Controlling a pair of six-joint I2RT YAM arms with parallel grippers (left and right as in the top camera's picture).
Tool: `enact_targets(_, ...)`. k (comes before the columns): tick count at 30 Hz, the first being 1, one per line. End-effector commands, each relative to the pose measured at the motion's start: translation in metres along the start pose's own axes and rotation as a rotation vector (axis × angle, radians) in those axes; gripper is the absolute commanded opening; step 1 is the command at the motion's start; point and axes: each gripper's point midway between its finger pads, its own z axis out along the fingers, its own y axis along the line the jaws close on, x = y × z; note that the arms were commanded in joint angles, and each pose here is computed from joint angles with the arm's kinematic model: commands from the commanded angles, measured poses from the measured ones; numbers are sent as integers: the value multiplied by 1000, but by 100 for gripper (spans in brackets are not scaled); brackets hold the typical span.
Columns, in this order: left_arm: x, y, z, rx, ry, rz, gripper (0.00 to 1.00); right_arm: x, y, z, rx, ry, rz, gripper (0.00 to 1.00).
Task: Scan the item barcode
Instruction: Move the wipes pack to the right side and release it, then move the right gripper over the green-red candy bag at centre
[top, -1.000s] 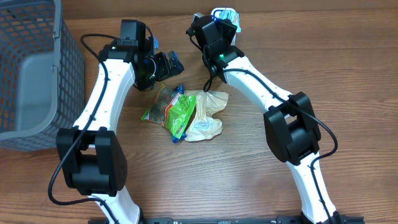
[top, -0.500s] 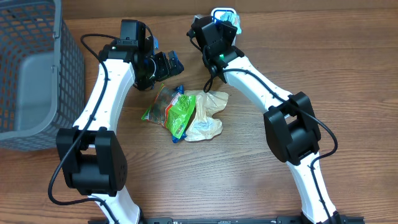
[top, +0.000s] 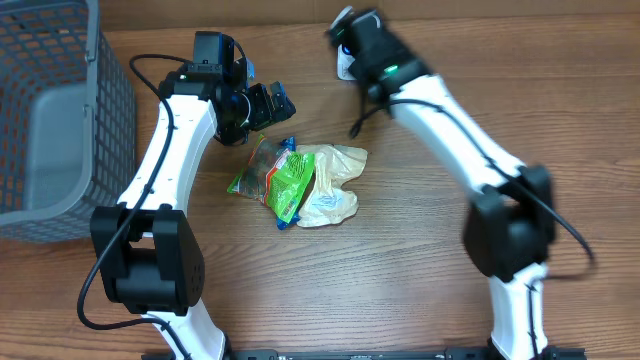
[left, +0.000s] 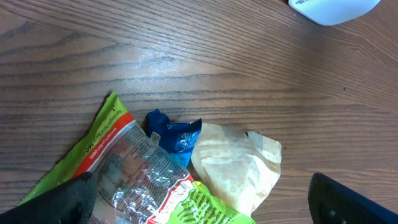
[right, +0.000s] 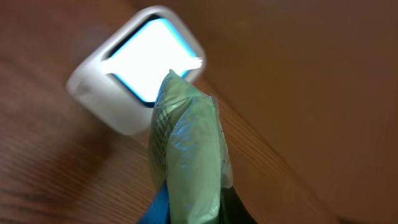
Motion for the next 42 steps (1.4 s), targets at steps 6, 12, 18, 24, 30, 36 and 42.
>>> enact_targets(6, -6, -3, -11, 4, -31, 21, 100, 68, -130, -115, -81, 56, 901, 4)
enact_targets(12, -6, -3, -11, 4, -31, 21, 100, 176, -144, -102, -315, 368, 1252, 4)
enact_targets(18, -6, -3, -11, 4, -31, 21, 100, 270, -148, -68, -361, 512, 1486, 4)
enact_targets(24, -6, -3, -11, 4, -31, 21, 100, 338, -125, -41, -353, 579, 1604, 4)
enact_targets(30, -6, -3, -11, 4, -31, 21, 100, 367, -113, -26, -330, 575, 1606, 39)
enact_targets(36, -6, -3, -11, 4, -31, 21, 100, 359, -124, -29, -333, 539, 1577, 70)
enact_targets(42, -6, -3, -11, 4, -31, 21, 100, 313, -148, -48, -411, 448, 1460, 77)
